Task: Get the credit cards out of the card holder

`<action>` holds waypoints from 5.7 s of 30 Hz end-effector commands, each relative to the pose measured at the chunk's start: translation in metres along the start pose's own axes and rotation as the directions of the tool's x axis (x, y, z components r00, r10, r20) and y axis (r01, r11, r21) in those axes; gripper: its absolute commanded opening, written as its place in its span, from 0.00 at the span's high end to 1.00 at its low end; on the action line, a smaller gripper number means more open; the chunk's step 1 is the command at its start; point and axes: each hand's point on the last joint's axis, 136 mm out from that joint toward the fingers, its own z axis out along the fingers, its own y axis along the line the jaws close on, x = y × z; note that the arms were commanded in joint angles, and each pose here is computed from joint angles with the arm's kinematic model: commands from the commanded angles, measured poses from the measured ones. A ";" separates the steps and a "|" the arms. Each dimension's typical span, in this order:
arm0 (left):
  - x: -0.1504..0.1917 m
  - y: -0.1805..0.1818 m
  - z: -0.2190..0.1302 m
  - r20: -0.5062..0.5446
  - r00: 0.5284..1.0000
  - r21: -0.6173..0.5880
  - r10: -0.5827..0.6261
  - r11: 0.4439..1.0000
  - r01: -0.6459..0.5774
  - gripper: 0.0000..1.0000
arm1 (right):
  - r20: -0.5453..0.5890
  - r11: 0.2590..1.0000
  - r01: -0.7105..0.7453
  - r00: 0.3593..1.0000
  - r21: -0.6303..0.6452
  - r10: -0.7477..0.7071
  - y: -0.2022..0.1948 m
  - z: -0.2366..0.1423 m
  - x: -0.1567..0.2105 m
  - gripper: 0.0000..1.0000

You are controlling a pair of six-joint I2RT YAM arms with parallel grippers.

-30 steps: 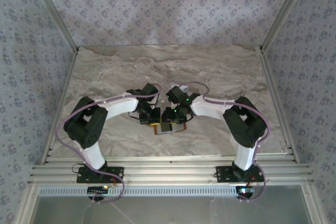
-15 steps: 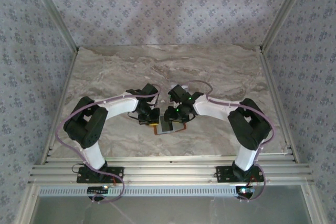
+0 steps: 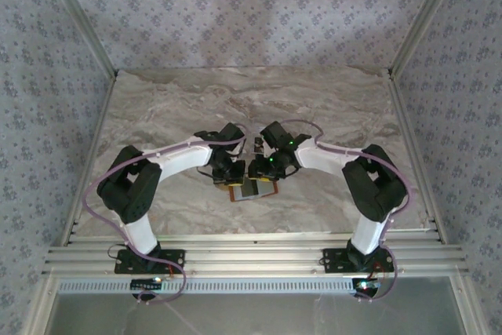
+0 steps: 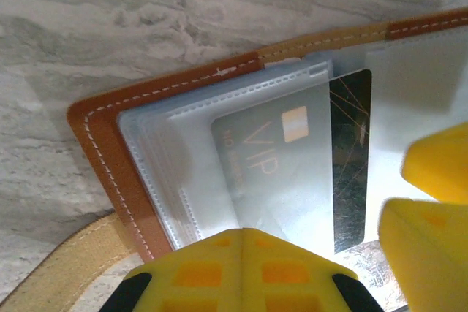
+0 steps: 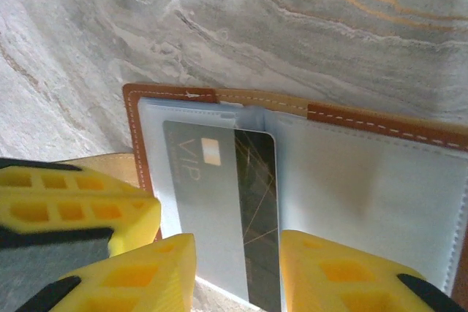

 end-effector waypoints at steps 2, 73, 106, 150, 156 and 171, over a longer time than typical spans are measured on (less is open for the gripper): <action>0.006 0.004 0.009 -0.030 0.999 -0.011 -0.012 1.000 0.011 0.94 | -0.036 1.000 0.017 0.999 -0.008 -0.017 -0.007 0.010 0.001 0.64; -0.005 0.007 -0.030 0.021 0.997 -0.112 0.070 0.991 -0.067 0.93 | 0.115 0.972 0.186 0.979 -0.143 -0.170 -0.032 -0.072 -0.006 1.00; 0.003 0.049 -0.022 0.055 0.997 -0.094 -0.056 0.994 0.061 0.92 | -0.318 0.033 0.998 0.048 0.051 -0.947 -0.020 -0.132 -0.098 1.00; 0.005 0.061 -0.022 0.046 0.995 -0.121 -0.091 0.988 0.096 0.92 | -0.360 0.081 0.986 0.025 -0.143 -0.933 -0.020 -0.060 -0.120 1.00; 0.007 0.062 -0.022 0.046 0.994 -0.122 -0.096 0.987 0.101 0.92 | -0.375 0.110 0.977 0.035 -0.182 -0.926 -0.027 -0.051 -0.112 1.00; 0.007 0.063 -0.021 0.044 0.994 -0.120 -0.100 0.987 0.105 0.92 | -0.415 0.116 0.974 0.026 -0.193 -0.909 -0.041 -0.035 -0.111 0.86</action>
